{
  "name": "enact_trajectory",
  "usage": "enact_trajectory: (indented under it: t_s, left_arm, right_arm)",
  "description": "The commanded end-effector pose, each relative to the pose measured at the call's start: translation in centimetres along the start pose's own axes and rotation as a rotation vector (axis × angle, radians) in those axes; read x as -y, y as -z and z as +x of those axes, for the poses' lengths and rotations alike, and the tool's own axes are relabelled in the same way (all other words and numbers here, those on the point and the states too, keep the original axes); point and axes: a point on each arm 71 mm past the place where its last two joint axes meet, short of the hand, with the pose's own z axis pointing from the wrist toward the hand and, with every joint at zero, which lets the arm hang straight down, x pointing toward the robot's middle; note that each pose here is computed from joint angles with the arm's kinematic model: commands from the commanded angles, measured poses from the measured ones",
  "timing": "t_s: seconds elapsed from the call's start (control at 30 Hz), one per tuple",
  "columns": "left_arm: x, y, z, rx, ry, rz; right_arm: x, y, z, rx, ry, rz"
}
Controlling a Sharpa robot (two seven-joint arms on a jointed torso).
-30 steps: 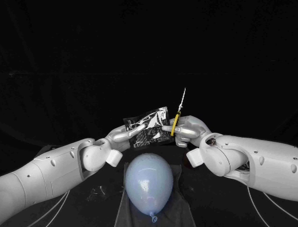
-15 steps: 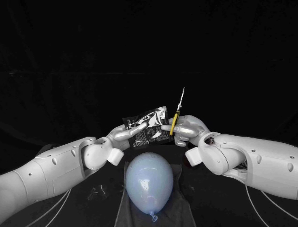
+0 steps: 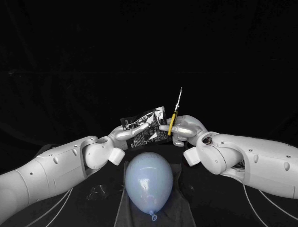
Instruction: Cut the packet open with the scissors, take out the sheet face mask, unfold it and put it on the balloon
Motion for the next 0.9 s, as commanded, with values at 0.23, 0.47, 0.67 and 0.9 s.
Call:
enact_trajectory:
  t_s: [0.23,0.47,0.67,0.9]
  left_arm:
    - [0.01,-0.26,0.21,0.003,-0.002,-0.015]
    - [0.06,-0.3,0.06,0.028,-0.02,-0.01]
    - [0.19,-0.25,-0.13,0.052,-0.028,0.006]
    - [0.36,-0.12,-0.37,0.081,-0.035,0.024]
  right_arm:
    - [-0.1,-0.1,0.2,-0.023,0.008,-0.008]
    - [-0.1,-0.1,0.2,-0.023,0.003,-0.008]
    - [0.1,-0.1,0.0,-0.025,-0.002,-0.003]
    - [0.2,0.1,-0.8,-0.015,0.0,-0.006]
